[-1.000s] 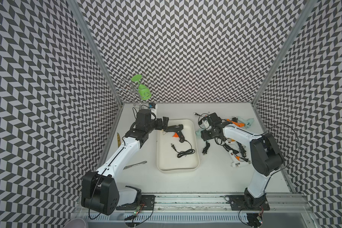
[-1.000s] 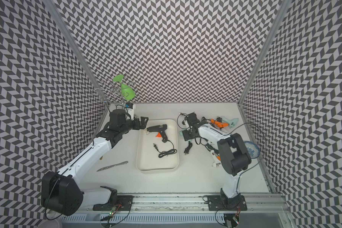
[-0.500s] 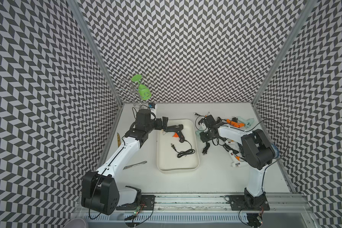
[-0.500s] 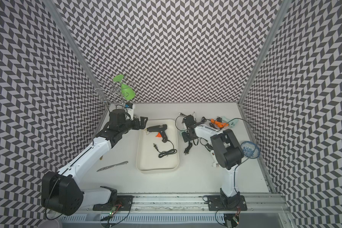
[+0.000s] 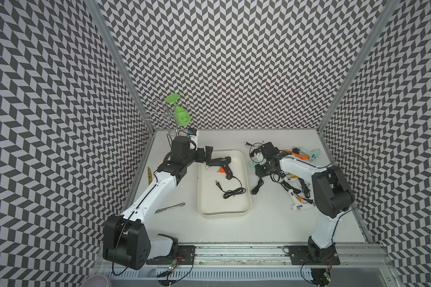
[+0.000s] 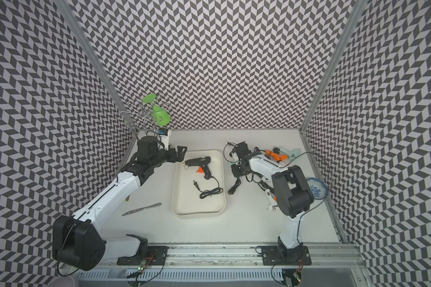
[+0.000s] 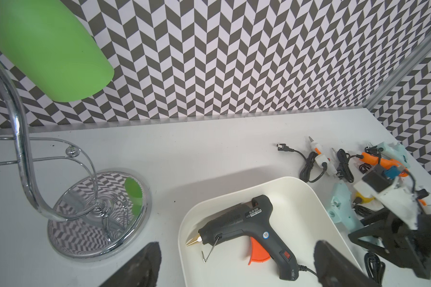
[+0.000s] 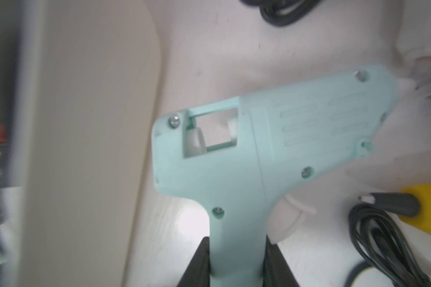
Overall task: Put the hot melt glue gun into the storage box
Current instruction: Pick up the hot melt adhesive gun from the center of the board.
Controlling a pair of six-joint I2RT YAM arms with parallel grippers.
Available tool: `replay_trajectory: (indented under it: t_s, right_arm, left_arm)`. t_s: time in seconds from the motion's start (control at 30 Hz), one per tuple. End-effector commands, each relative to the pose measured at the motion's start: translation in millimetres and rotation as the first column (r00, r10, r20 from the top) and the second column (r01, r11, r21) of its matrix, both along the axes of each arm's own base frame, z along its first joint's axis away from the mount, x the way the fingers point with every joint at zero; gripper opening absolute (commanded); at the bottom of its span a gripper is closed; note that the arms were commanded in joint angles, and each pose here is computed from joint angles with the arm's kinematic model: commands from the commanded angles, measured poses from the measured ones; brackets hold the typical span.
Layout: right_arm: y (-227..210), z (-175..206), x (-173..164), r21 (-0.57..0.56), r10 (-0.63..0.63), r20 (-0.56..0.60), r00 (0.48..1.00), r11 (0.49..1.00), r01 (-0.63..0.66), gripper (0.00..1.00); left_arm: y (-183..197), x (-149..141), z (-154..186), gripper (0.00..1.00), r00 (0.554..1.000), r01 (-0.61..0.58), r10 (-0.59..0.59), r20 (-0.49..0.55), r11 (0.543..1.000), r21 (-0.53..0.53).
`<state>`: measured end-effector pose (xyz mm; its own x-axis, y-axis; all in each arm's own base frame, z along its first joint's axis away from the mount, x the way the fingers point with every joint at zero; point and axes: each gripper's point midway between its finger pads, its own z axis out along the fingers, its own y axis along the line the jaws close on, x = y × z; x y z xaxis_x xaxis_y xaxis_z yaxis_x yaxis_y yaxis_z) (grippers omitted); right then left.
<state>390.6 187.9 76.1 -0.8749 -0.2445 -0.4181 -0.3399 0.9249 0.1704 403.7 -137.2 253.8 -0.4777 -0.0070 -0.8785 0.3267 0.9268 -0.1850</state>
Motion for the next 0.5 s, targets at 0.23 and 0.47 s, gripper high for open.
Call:
replay_trajectory:
  t_s: [0.23,0.47]
  right_arm:
    - [61,157,-35,0.544,0.257,0.189,0.948,0.776,-0.319,0.2]
    - [84,187,-73,0.791,0.436,0.181,0.882,0.469,-0.394,0.21]
  left_arm:
    - [-49,-3,33,1.0,0.972,0.229,-0.217,0.086,0.959,-0.17]
    - [-61,-32,36,1.0,0.862,0.399,-0.388,0.326,0.916,0.035]
